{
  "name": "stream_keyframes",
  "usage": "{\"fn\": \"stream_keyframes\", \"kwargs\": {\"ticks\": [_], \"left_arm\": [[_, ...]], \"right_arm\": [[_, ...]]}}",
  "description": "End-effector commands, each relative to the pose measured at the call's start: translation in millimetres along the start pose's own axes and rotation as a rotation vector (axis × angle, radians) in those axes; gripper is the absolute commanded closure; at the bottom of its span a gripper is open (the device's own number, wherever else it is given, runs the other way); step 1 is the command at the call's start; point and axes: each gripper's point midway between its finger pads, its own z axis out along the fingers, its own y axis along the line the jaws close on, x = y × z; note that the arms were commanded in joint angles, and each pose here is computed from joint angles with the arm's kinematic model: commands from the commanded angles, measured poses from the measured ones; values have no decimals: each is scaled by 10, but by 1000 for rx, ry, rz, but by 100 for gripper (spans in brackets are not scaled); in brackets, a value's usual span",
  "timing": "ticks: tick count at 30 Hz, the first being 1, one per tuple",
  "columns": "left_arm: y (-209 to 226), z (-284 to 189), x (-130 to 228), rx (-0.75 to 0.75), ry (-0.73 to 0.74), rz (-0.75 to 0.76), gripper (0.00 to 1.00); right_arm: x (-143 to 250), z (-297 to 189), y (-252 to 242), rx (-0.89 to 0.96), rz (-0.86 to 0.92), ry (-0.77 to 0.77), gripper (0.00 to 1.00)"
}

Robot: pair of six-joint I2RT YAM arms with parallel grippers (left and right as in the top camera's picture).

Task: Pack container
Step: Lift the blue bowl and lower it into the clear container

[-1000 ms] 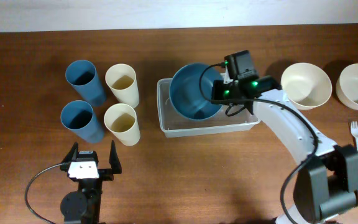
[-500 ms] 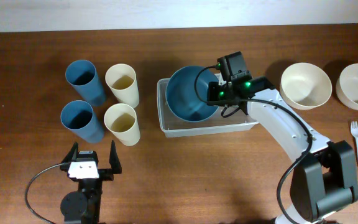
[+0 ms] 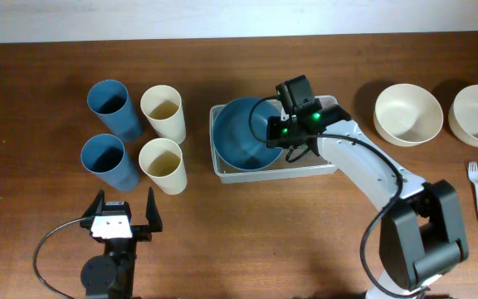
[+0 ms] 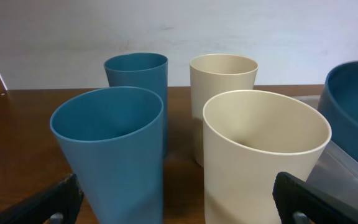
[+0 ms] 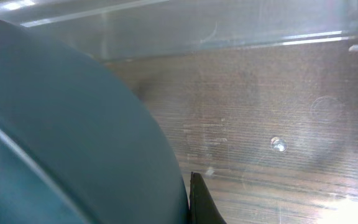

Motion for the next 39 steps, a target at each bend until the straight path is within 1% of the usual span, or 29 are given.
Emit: {"fn": "stream_keyframes", "kwargs": {"ticks": [1, 16, 19, 23, 26, 32, 34, 37, 39], "left_arm": [[20, -2, 12, -9, 1, 18, 0], [19, -2, 12, -9, 1, 18, 0], [20, -2, 12, -9, 1, 18, 0], [20, -2, 12, -9, 1, 18, 0], [20, -2, 12, -9, 1, 18, 0], [19, -2, 12, -9, 1, 18, 0], [20, -2, 12, -9, 1, 18, 0], [20, -2, 12, -9, 1, 18, 0], [20, -2, 12, -9, 1, 18, 0]], "right_arm": [[-69, 6, 42, 3, 1, -17, 96], [-69, 6, 59, -4, -1, -17, 95], [-70, 6, 59, -4, -1, -17, 91], [-67, 6, 58, -3, -1, -16, 76], [-69, 6, 58, -3, -1, -17, 69], [-98, -16, 69, -6, -4, -25, 67], [-129, -55, 85, -10, -5, -33, 64], [-211, -190, 112, -8, -6, -59, 61], [-306, -361, 95, 7, 1, -84, 61]]}}
